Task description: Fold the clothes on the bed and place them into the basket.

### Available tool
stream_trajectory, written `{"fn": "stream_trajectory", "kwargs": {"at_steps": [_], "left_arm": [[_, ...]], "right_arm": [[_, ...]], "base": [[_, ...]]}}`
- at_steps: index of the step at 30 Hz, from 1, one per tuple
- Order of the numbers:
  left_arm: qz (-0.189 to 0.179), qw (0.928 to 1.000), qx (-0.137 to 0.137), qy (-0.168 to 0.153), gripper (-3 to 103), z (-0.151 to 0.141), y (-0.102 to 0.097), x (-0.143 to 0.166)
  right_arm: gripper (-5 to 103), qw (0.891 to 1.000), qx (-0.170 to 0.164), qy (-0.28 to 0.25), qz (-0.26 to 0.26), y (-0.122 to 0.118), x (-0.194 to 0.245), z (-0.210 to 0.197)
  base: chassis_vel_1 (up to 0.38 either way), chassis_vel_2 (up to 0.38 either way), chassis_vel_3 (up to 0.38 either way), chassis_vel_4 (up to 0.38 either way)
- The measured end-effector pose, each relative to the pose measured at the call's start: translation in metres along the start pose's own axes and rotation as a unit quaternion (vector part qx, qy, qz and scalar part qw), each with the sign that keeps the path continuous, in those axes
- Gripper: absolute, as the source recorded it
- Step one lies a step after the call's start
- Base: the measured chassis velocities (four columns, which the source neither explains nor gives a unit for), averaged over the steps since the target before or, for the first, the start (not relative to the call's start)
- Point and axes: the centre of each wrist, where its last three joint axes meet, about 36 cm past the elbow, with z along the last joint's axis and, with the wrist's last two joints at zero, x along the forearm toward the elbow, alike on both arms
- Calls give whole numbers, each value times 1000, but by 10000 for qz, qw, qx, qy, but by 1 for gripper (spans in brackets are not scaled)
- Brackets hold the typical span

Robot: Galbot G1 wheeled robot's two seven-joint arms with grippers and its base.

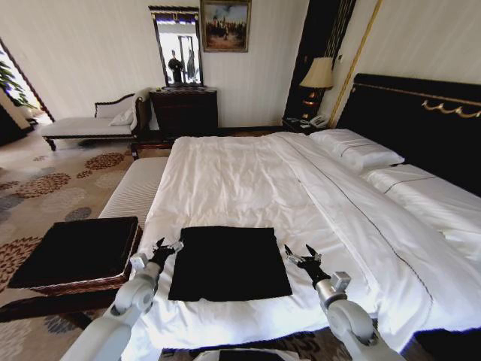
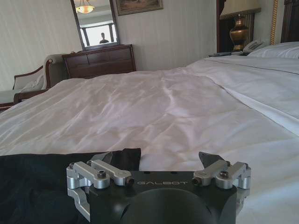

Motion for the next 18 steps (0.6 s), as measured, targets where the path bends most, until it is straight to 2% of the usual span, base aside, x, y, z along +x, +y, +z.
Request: {"fn": "stream_trajectory", "kwargs": {"at_steps": [2,4,7,10,12,18], "left_arm": [[-63,9998,107,129,100,0,8,-26],[-70,9998,140,155,100,0,8,-31],[-42,9989,354,310,100,5,4,-55],[21,9986,355,379,100,10,1,-62],[101,9984,255,490,100,19,-2,-71],[165,9982,144,560,102,27,-8,-80]], "right_arm": [[100,10000,10,7,12,-2,-6,0],[100,10000,5,6,12,-2,-8,0],[100,9999,-107,6,41,3,-14,2],[100,9999,-148,12,50,4,-15,2],[100,9999,-156,3,55,4,-16,1],[100,9998,-154,-38,90,-1,-18,-4]], "base": [[0,0,0,0],[0,0,0,0],[0,0,0,0],[0,0,0,0],[0,0,0,0],[0,0,0,0]]}}
